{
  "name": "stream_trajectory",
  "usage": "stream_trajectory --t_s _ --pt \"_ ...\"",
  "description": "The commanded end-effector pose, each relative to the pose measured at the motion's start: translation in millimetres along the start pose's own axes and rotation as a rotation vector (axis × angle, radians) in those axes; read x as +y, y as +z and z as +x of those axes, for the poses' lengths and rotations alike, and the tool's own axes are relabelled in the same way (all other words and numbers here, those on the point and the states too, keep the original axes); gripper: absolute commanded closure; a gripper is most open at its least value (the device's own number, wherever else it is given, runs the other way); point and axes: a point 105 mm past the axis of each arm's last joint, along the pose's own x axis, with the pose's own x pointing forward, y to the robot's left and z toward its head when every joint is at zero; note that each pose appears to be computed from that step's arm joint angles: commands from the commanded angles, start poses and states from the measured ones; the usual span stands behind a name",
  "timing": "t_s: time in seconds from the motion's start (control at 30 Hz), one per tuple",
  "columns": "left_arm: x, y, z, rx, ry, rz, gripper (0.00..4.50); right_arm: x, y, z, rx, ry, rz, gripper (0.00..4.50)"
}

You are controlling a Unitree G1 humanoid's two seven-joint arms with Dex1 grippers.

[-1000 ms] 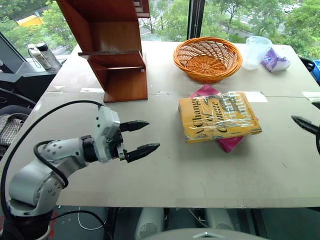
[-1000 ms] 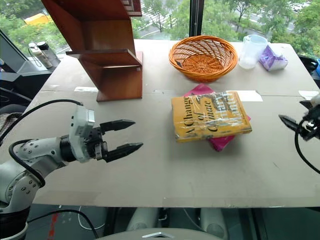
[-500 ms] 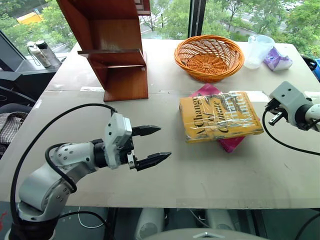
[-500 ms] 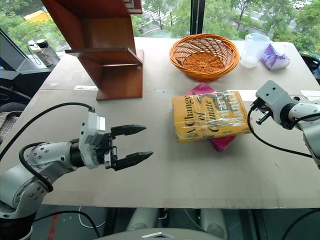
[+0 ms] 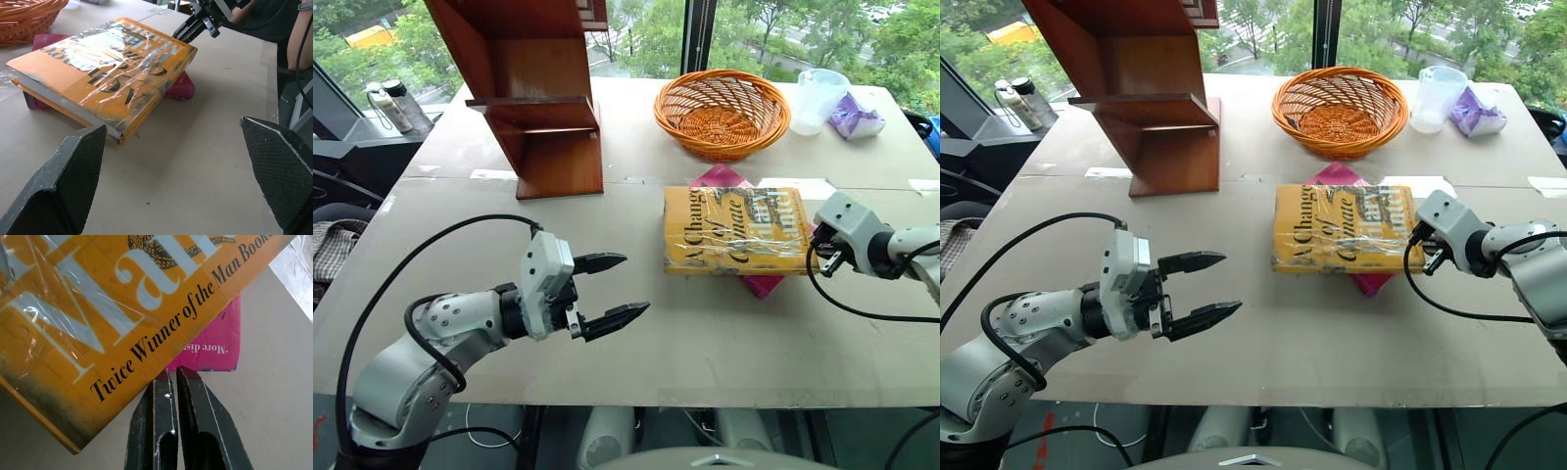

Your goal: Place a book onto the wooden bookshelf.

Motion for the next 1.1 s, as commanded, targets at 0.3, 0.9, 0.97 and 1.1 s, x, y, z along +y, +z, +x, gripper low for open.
stream_trajectory --t_s 0.3,0.9,0.97,1.1 --pt "-7.1 7.1 4.7 -0.022 -0.021 0.035 0.0 -31.1 17.7 -14.5 -0.061 -0.138 -0.036 4.47" --pt "-13.1 8.2 3.1 -0.037 0.019 0.026 0.0 -75.3 43.4 48.4 0.054 -0.02 -0.165 4.47" --pt "-13.9 8.0 1.5 -0.037 0.029 0.024 0.0 -70.2 39.2 49.2 0.061 0.053 -0.158 4.47" --pt "-12.5 5.2 -3.4 -0.035 0.063 0.003 0.0 -49.9 52.0 40.7 -0.019 0.211 -0.129 4.47"
